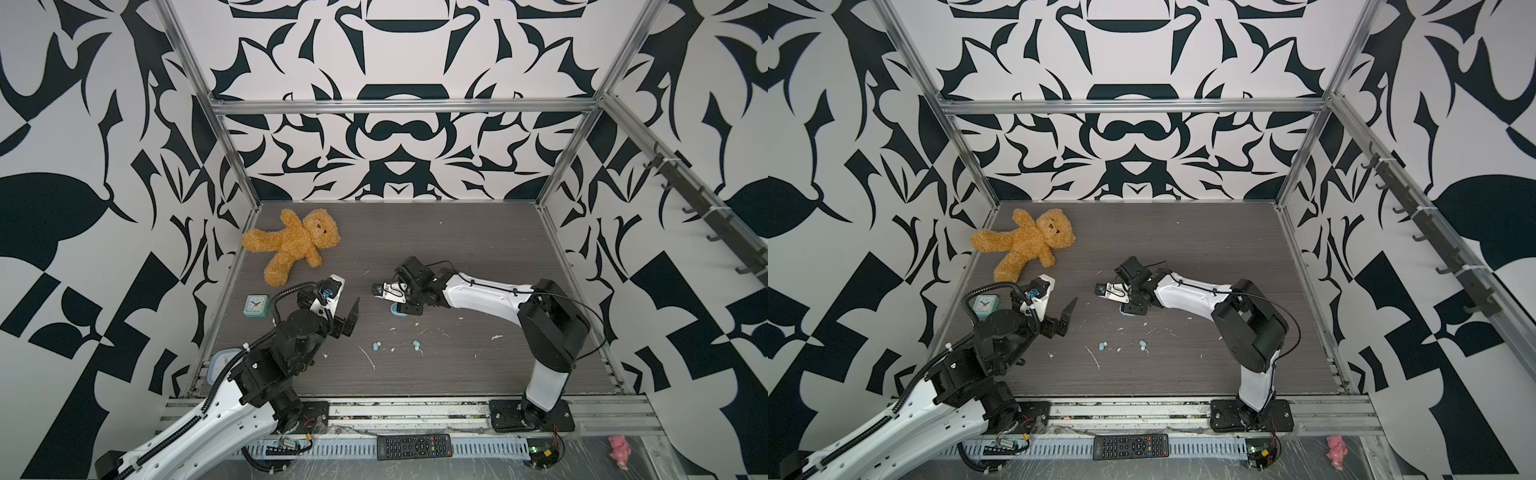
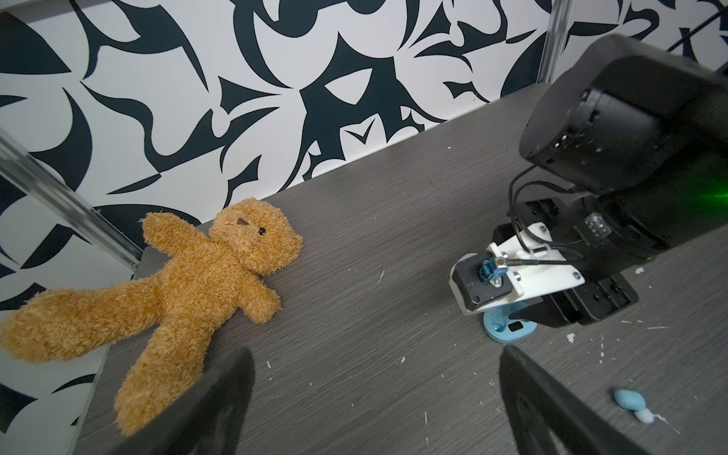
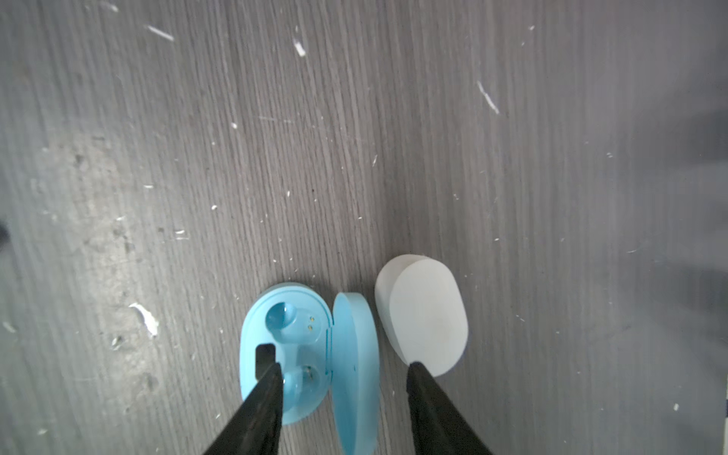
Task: Insert the wireless bluetooth earbuds into the charging case
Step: 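Set the open light-blue case on the table beside the white case with the right gripper, then open the right gripper and lift it away from the case, then move the open right gripper toward the light-blue earbuds nearer the robot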
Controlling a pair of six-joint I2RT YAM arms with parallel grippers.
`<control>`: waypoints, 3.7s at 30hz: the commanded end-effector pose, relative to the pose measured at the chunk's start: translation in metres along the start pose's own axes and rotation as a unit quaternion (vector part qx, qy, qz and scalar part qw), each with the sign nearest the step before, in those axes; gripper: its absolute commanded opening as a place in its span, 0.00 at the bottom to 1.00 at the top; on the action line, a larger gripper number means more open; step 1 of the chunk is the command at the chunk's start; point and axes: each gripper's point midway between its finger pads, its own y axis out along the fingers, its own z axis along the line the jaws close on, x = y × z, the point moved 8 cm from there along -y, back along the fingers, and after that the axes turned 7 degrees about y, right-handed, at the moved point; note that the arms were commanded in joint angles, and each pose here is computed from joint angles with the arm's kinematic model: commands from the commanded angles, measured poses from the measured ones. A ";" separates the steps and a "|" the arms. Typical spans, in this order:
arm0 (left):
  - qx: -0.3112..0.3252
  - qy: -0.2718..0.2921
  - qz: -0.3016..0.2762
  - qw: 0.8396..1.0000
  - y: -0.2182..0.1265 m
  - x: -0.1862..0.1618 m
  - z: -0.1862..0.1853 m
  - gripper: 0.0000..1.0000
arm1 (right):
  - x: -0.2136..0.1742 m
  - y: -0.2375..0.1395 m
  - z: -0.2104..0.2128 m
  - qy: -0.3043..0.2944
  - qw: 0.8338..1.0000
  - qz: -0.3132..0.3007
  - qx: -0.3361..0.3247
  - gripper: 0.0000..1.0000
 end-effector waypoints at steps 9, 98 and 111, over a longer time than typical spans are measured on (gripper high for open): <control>0.001 -0.004 -0.010 1.000 -0.004 0.005 0.003 0.99 | 0.032 -0.078 -0.010 0.023 0.992 -0.114 -0.039 0.61; 0.020 -0.075 0.111 0.991 0.001 -0.015 0.005 0.99 | -0.052 -0.032 0.115 0.608 0.786 0.007 0.113 0.69; 0.015 -0.075 0.111 0.991 0.002 -0.015 0.004 0.99 | -0.035 -0.027 0.121 0.601 0.790 0.002 0.124 0.68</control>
